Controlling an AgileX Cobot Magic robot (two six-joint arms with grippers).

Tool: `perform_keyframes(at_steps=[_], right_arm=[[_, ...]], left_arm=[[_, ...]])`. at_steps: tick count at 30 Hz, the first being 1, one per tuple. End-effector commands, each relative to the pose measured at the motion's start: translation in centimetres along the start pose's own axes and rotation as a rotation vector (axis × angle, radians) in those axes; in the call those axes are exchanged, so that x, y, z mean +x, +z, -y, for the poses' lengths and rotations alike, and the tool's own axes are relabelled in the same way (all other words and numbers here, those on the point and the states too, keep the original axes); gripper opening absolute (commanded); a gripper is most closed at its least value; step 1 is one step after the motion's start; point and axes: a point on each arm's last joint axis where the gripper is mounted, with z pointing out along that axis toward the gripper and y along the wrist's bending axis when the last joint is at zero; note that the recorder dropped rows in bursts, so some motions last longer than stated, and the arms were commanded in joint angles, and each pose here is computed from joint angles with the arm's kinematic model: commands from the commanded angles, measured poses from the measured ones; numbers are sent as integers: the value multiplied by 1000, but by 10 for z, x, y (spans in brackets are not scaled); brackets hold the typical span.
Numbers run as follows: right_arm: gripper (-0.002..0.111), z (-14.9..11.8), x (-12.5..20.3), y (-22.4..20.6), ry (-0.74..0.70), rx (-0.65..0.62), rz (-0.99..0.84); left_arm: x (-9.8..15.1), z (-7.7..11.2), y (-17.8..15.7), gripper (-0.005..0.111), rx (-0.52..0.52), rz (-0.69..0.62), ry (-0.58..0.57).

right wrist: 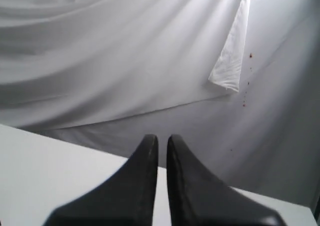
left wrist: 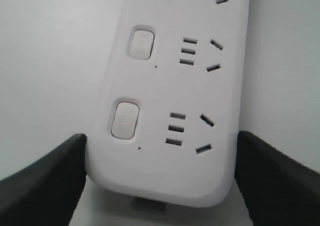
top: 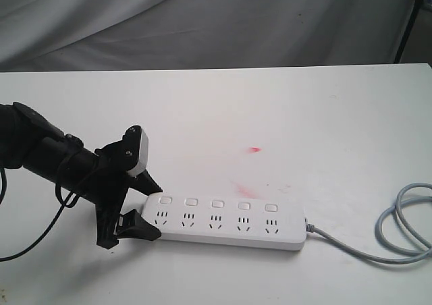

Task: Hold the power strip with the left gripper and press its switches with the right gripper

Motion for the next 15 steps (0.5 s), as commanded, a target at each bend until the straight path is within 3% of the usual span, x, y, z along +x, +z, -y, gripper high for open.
perform_keyframes(at_steps=[1, 8, 15], right_arm=[[7, -1, 25, 8, 7, 38, -48], [7, -3, 67, 12, 40, 129, -115], [7, -7, 110, 19, 96, 129, -174]], left_arm=[[-4, 0, 0, 0, -5, 6, 7], [-4, 0, 0, 0, -5, 6, 7], [-4, 0, 0, 0, -1, 7, 7]])
